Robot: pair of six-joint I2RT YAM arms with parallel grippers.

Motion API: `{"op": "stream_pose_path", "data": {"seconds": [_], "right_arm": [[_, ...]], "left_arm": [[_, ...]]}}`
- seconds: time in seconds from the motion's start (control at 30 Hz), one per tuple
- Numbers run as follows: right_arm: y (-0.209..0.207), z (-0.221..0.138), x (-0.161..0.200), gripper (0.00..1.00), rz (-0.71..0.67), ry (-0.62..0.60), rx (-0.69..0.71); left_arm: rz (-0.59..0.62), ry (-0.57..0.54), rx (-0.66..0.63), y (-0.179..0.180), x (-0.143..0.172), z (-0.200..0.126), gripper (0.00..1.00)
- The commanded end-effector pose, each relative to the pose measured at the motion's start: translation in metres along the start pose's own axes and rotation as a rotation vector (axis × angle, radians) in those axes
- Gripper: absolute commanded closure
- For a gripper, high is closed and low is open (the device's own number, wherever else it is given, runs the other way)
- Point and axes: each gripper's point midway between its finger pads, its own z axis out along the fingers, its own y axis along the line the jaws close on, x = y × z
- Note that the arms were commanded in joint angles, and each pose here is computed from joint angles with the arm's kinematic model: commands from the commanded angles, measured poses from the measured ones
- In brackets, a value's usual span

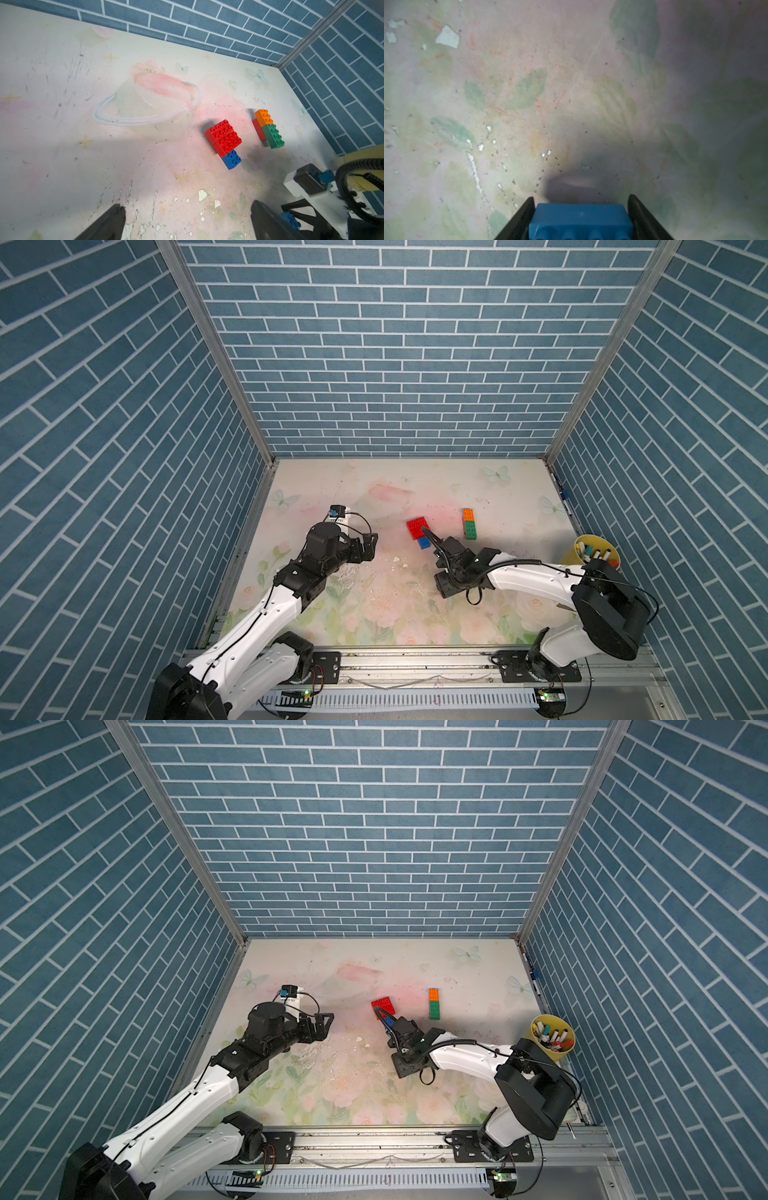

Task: Assemble a rectangle with lego
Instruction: Place the lego brick at the center of the board.

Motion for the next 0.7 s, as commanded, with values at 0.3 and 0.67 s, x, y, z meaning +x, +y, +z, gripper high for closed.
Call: {"op": "stream_pose_path", "data": {"seconds": [0.3,0.67], "right_arm": [[0.031,0.015,-0.021,0.56,-0.055,-0.046,-0.018],[0.035,0.009,-0.025,0.14,-0.116,-0.027,0.035]], "left_arm": [[0.013,-0.003,-0.007,0.004,0.002,0.002,0.0],[0.015,-0.007,-0.024,0.007,0.001,0.002,0.0]]}}
